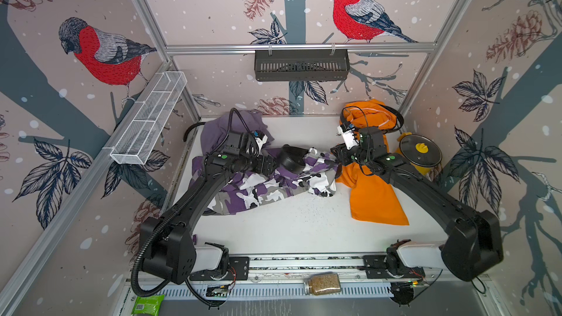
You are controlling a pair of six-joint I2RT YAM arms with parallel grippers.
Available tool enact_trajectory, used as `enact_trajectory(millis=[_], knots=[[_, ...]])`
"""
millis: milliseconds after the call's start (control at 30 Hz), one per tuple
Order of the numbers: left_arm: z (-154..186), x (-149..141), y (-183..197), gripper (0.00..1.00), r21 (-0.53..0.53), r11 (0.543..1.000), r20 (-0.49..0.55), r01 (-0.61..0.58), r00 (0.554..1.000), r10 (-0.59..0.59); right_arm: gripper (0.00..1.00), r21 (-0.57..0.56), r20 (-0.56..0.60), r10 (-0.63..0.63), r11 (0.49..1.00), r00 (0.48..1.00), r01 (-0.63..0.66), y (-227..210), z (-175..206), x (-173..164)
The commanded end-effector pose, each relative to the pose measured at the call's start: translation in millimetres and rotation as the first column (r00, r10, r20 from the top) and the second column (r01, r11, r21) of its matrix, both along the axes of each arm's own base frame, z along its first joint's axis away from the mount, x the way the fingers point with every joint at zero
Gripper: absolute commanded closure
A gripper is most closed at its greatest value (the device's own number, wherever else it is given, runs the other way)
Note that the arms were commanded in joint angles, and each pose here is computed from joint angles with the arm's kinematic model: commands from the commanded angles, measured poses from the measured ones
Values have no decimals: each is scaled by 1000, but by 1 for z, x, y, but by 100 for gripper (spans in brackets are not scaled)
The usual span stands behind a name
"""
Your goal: Remove the belt from the trousers
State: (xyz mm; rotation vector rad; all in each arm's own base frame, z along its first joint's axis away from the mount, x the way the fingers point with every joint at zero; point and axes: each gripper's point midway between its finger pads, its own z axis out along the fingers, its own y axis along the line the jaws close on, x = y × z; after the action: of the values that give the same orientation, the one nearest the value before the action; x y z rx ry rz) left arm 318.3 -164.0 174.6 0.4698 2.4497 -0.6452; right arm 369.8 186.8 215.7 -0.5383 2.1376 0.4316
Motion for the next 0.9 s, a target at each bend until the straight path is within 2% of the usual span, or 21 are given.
enact_trajectory(millis=[0,67,133,167,233,300,367,433,500,567,667,867], knots=[[-21,-12,15,4,75,996,-71,-55,996,61,100,-22,44,-74,997,996,75,-19,8,20],[-24,-11,28,4,128,984,-59,-125,989,133,100,-30,44,-97,995,994,98,-26,10,28],[-16,-2,52,4,200,946,0,-257,965,262,100,-31,45,-91,995,995,93,-27,14,33],[-4,4,58,4,201,933,49,-299,954,296,100,-25,49,-78,997,996,80,-23,17,34],[29,14,55,4,121,936,150,-331,938,313,100,-3,59,-49,999,997,49,-17,25,34],[71,23,38,4,-21,958,267,-287,921,282,100,9,83,-19,1000,996,18,-8,35,31],[111,28,20,3,-120,966,367,-228,894,256,100,21,120,5,1000,993,-7,1,48,25],[140,31,-4,3,-159,974,441,-159,872,214,100,48,160,27,998,987,-36,10,65,19],[156,33,-45,3,-173,984,465,-34,878,112,100,80,192,49,995,980,-65,20,81,12],[158,28,-89,3,-203,974,469,99,883,9,100,104,211,62,991,975,-85,29,94,7],[150,16,-143,3,-261,932,486,251,869,-98,100,130,236,72,986,969,-105,37,112,2],[115,8,-186,6,-302,900,444,315,882,-160,100,172,252,91,975,964,-137,47,130,-7]])
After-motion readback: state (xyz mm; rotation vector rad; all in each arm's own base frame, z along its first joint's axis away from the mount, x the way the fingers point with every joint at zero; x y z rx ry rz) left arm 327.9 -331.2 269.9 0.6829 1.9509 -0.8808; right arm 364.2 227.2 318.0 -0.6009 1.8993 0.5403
